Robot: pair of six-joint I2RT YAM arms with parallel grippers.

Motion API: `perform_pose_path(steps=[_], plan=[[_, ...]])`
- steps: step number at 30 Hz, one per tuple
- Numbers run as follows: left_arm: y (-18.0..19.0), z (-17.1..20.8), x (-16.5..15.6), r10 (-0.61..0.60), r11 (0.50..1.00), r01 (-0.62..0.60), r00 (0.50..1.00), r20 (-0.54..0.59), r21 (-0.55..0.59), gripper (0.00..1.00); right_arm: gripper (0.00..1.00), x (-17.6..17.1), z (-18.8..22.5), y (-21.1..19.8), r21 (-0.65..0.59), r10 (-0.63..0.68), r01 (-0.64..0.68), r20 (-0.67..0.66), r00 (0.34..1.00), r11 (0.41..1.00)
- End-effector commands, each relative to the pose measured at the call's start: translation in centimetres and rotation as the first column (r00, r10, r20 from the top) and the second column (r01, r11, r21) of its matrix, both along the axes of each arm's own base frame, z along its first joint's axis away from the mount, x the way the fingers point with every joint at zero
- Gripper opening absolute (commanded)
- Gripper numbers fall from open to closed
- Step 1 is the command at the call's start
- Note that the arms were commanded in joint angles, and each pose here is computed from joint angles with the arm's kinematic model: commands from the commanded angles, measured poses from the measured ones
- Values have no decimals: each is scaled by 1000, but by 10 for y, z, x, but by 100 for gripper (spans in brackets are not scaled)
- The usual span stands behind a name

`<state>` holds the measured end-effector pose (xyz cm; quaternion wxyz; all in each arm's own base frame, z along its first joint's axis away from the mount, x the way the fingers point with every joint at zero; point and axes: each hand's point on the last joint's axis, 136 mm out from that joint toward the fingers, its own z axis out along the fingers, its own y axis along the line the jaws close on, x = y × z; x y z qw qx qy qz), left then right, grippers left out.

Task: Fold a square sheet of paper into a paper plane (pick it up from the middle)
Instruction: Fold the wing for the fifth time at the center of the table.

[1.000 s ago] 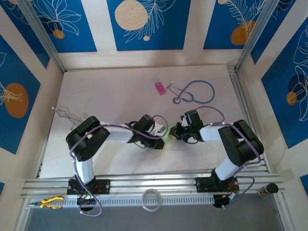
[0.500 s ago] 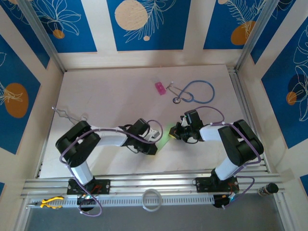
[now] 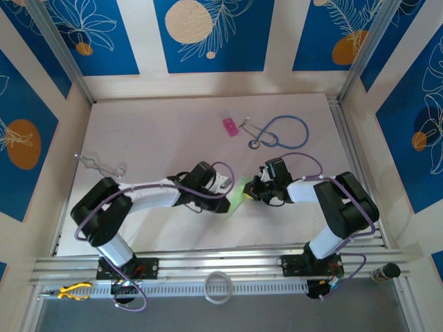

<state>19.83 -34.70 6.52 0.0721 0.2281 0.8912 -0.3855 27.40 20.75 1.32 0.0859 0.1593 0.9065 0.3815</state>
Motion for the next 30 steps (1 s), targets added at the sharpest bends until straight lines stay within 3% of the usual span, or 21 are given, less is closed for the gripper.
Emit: perform_pose_path(steps=[1,12,24,30], plan=[[-23,6,22,21,999,-21,1000,-7,-47,10,0,-13,-27,-19,-118,-42,33,-82,996,993],[-31,-32,49,57,996,-58,998,18,70,9,0,-10,-21,-16,-103,-37,30,-69,997,994],[9,-87,24,54,969,-45,998,-34,243,6,2,1,10,-10,-69,-23,23,3,1000,997],[18,-94,10,37,970,-20,997,-63,241,4,3,6,39,-21,-69,-47,53,91,995,996]])
